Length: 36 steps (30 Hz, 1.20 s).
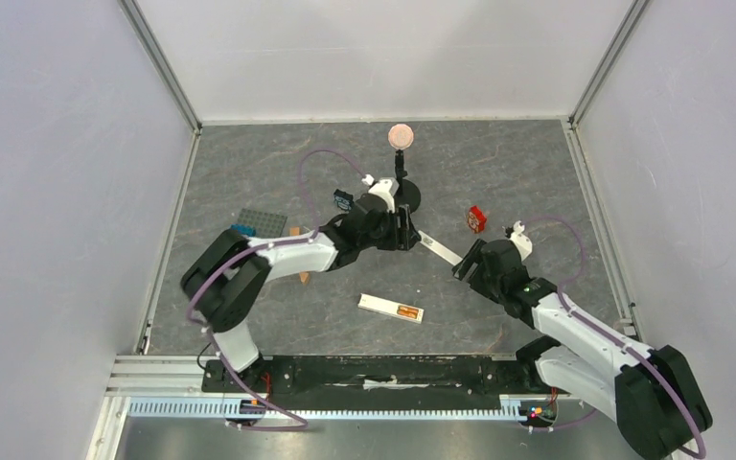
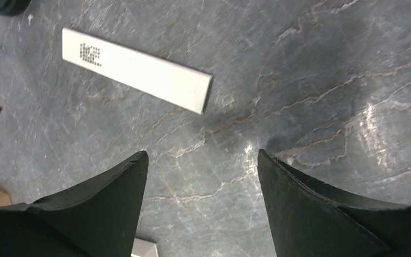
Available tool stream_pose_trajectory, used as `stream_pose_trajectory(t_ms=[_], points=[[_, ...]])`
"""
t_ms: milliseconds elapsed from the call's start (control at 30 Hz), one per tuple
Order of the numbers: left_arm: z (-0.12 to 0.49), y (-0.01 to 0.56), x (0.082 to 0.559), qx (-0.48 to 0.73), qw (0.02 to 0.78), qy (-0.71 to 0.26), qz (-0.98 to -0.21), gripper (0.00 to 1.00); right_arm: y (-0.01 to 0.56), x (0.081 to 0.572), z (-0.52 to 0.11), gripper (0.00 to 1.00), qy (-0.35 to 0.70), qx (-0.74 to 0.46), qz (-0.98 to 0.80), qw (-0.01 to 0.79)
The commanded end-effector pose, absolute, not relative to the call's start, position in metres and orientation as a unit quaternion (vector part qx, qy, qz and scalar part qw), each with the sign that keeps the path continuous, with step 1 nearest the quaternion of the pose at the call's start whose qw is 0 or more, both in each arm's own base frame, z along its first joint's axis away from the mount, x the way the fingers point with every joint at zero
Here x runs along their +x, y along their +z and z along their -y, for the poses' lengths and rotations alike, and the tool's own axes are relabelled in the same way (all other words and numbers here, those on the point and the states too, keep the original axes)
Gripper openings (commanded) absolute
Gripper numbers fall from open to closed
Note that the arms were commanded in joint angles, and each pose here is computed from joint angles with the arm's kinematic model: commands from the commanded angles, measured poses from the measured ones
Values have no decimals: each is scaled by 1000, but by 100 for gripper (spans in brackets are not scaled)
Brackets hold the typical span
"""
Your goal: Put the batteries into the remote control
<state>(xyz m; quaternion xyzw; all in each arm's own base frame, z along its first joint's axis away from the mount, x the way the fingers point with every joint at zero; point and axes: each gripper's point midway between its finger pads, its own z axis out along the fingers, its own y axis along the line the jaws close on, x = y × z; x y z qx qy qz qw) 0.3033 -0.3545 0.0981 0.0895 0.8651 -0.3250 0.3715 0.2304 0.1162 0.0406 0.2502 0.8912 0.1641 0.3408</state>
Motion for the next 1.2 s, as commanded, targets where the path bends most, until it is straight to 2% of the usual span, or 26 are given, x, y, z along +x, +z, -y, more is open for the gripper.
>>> stream_pose_trajectory(t_ms=[0, 300, 500, 667, 867, 1167], points=[[384, 106, 338, 60, 383, -368, -845, 67, 44, 249, -112, 75, 171, 263, -879, 360], [393, 70, 361, 24, 353, -356, -865, 65, 21, 253, -109, 62, 168, 250, -895, 329], [394, 52, 360, 27, 341, -352, -871, 65, 10, 253, -109, 58, 165, 238, -904, 314], [407, 55, 357, 29, 347, -405, -845, 65, 4, 250, -108, 56, 162, 232, -909, 305], [411, 39, 351, 35, 328, -411, -850, 62, 7, 257, -111, 54, 172, 218, -909, 311], [411, 44, 331, 27, 302, -448, -841, 48, 18, 260, -127, 52, 214, 189, -908, 307]])
